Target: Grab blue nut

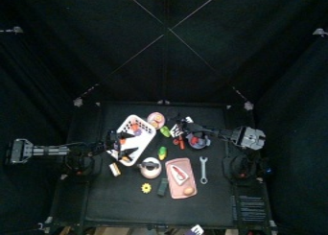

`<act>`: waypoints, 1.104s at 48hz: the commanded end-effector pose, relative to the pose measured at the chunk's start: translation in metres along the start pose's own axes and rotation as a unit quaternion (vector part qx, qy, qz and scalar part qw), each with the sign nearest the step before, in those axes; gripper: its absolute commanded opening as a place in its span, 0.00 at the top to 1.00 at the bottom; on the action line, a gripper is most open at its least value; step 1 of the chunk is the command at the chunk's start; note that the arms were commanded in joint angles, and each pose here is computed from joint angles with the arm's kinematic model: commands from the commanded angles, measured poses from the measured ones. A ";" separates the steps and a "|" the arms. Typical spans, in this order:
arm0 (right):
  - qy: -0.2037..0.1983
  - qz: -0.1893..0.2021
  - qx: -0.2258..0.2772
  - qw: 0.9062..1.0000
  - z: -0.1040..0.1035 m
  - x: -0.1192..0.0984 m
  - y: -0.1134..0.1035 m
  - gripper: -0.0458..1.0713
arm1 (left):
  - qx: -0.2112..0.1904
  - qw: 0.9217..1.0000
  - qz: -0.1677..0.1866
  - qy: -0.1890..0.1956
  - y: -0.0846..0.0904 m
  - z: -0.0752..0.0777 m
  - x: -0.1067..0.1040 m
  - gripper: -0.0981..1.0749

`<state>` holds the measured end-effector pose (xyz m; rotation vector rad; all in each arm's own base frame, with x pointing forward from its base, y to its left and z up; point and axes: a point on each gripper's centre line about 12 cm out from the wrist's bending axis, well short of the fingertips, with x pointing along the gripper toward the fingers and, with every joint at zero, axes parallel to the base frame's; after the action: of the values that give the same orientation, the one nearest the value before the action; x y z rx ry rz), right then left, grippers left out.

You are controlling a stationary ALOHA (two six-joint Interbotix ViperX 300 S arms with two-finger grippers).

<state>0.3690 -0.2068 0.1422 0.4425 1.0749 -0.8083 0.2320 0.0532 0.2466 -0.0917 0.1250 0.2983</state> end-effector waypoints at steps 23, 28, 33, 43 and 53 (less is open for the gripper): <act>-0.010 0.009 -0.005 1.000 0.008 0.007 0.009 0.21 | 0.000 1.000 0.000 -0.006 -0.001 0.004 0.001 0.04; -0.009 0.009 -0.006 1.000 0.009 0.012 0.010 0.21 | -0.001 1.000 0.002 -0.005 0.001 0.003 0.001 0.04; -0.009 0.008 -0.007 1.000 0.009 0.015 0.011 0.21 | -0.001 1.000 0.002 -0.006 0.001 0.003 0.000 0.03; -0.001 0.005 -0.007 1.000 0.006 0.020 0.010 0.21 | -0.001 1.000 0.002 -0.005 0.001 0.003 0.001 0.03; 0.004 0.001 -0.005 1.000 0.004 0.021 0.007 0.21 | -0.001 1.000 0.002 -0.005 0.001 0.003 0.001 0.04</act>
<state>0.3809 -0.2081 0.1120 0.4352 1.1191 -0.7929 0.2307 0.0534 0.2436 -0.0948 0.1324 0.3008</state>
